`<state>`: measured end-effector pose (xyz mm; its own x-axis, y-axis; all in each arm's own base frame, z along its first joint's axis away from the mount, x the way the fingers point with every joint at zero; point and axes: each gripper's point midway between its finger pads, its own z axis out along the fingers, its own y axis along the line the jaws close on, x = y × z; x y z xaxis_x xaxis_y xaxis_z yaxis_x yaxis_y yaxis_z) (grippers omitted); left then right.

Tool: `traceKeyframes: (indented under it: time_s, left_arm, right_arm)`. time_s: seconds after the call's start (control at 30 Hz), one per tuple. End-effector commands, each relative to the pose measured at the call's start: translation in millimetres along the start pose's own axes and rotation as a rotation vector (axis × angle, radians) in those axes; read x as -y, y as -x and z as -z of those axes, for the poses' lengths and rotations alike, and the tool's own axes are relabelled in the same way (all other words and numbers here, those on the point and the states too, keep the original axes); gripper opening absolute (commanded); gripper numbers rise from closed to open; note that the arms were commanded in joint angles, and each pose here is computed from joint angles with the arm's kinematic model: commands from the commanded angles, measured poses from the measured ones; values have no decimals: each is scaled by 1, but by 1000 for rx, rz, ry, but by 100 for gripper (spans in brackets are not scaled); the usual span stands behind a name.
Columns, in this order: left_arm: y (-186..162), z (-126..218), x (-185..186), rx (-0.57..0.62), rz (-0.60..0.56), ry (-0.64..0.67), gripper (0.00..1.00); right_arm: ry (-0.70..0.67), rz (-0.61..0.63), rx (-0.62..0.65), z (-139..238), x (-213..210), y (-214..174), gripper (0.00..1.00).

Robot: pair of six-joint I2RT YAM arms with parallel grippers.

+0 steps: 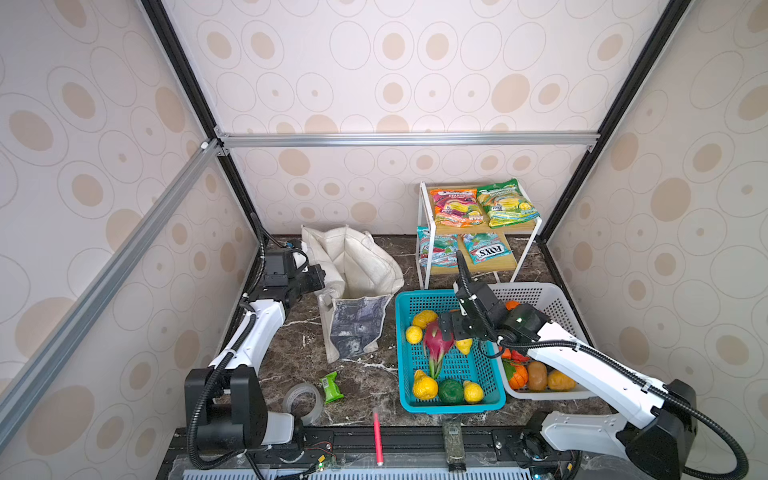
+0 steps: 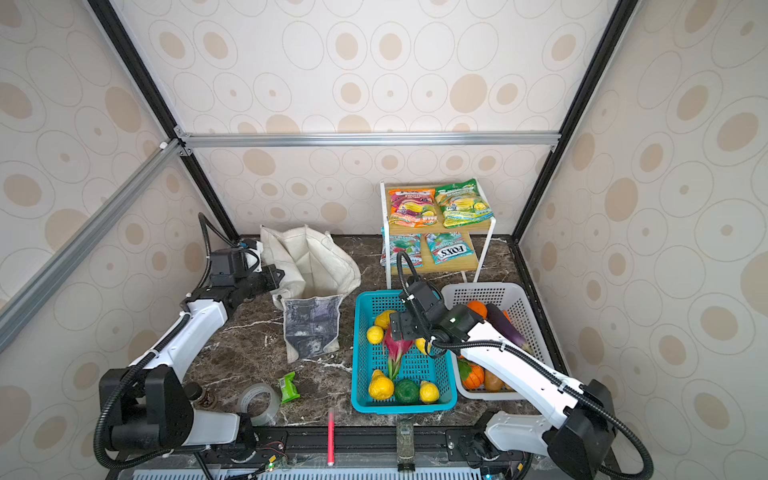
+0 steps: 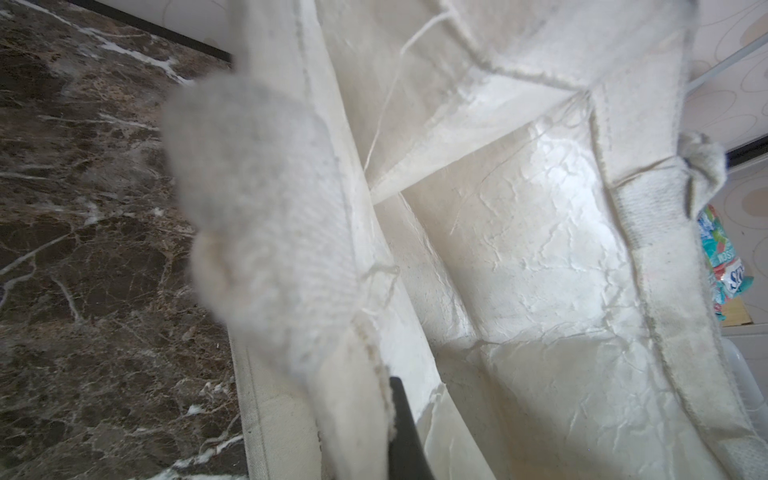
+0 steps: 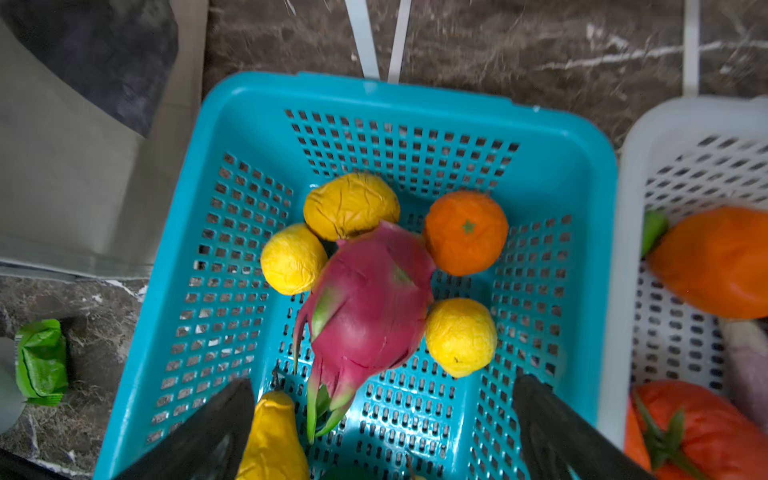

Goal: Place the food into the grocery bag and tie it
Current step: 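Release the bag with the right gripper and reach into the teal fruit basket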

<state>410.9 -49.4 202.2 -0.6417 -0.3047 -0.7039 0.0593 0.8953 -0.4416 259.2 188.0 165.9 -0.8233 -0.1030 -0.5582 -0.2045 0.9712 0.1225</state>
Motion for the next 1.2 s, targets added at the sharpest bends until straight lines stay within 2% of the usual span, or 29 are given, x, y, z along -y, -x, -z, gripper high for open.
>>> traceKeyframes:
  time_s: [0.0,0.13,0.27,0.37,0.53,0.8,1.0,1.03,1.1,1.17]
  left_arm:
    - [8,8,10,33,-47,-32,0]
    - [6,8,10,31,-48,-33,0]
    - [6,9,10,35,-45,-36,0]
    - [4,7,10,28,-40,-40,0]
    - [5,9,10,34,-44,-34,0]
    - [6,9,10,36,-42,-37,0]
    - [4,8,11,31,-37,-44,0]
    - [4,8,11,31,-36,-46,0]
    - [4,8,12,32,-37,-47,0]
    - [5,9,12,34,-39,-44,0]
  right_arm:
    - [15,-87,-22,-18,-4,-6,100]
    - [71,-139,-76,-45,-14,-12,100]
    - [25,-157,-132,-64,-10,-22,100]
    - [14,-159,-121,-76,-7,-27,100]
    - [-59,-139,-140,-82,5,-34,100]
    - [7,-146,-143,-99,-8,-38,99]
    - [-7,-124,-142,-104,-5,-41,96]
    - [-2,-117,-143,-105,-6,-41,94]
    - [16,-105,-158,-107,-9,-42,82]
    - [28,-111,-155,-103,-11,-40,75]
